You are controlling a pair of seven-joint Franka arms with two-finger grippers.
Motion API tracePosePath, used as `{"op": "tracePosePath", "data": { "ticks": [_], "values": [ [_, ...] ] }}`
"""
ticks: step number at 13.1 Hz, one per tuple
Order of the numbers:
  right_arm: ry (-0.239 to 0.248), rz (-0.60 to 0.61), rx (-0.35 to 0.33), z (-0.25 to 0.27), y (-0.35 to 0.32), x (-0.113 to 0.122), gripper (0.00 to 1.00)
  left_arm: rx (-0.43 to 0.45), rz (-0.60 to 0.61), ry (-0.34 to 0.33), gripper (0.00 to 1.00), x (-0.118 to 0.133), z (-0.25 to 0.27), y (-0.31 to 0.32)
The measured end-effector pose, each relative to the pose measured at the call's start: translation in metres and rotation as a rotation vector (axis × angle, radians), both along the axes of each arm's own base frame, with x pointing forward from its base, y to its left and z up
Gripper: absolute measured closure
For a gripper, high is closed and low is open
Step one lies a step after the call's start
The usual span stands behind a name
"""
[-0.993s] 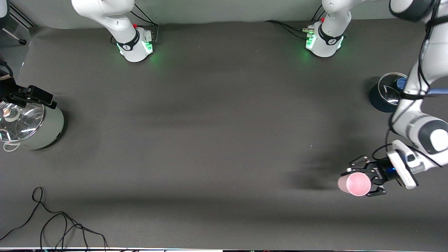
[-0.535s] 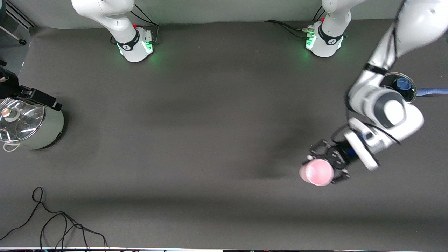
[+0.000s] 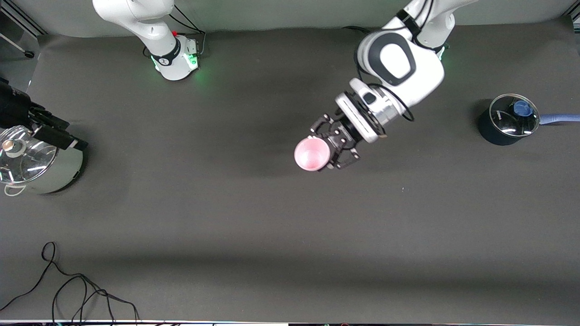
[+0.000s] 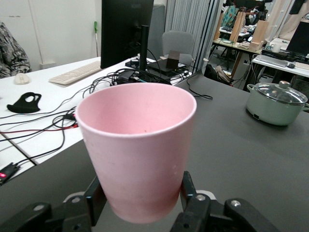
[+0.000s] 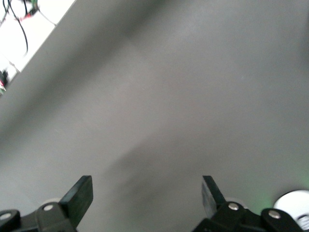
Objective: Transfer pink cup from left to right arm
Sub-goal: 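Lift the pink cup with the left gripper toward the table middle, then reach the right gripper to the pink cup's rim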
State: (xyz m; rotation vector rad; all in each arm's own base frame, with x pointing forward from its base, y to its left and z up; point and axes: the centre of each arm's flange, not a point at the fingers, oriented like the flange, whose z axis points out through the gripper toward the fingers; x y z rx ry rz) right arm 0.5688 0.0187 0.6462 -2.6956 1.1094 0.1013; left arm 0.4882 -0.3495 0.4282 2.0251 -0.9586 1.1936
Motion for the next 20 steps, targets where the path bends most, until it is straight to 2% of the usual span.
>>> {"op": "tracePosePath", "data": {
  "ticks": [3,5,9,12,15,17,20],
  "values": [
    [-0.001,-0.198,0.057,0.012,0.027,0.004,0.00,-0.002,-0.009,0.008,0.35,-0.013,0.007,-0.020],
    [-0.001,-0.277,0.092,0.018,0.048,0.006,0.01,-0.005,-0.018,0.006,0.35,-0.019,0.011,-0.027],
    [0.023,-0.353,0.117,0.025,0.135,0.003,0.01,0.003,-0.017,0.002,0.35,-0.028,0.017,-0.035],
    [0.085,-0.423,0.117,0.014,0.221,0.000,0.01,0.003,0.004,0.015,0.35,-0.027,0.018,-0.034],
    [0.116,-0.481,0.114,-0.003,0.283,0.004,0.01,0.002,0.009,0.020,0.35,-0.027,0.018,-0.033],
    [0.119,-0.485,0.114,-0.007,0.300,0.005,0.01,0.002,0.011,0.021,0.35,-0.027,0.018,-0.033],
    [0.131,-0.445,0.108,-0.010,0.341,-0.014,0.01,0.003,0.015,0.023,0.35,-0.027,0.018,-0.032]
  ]
}}
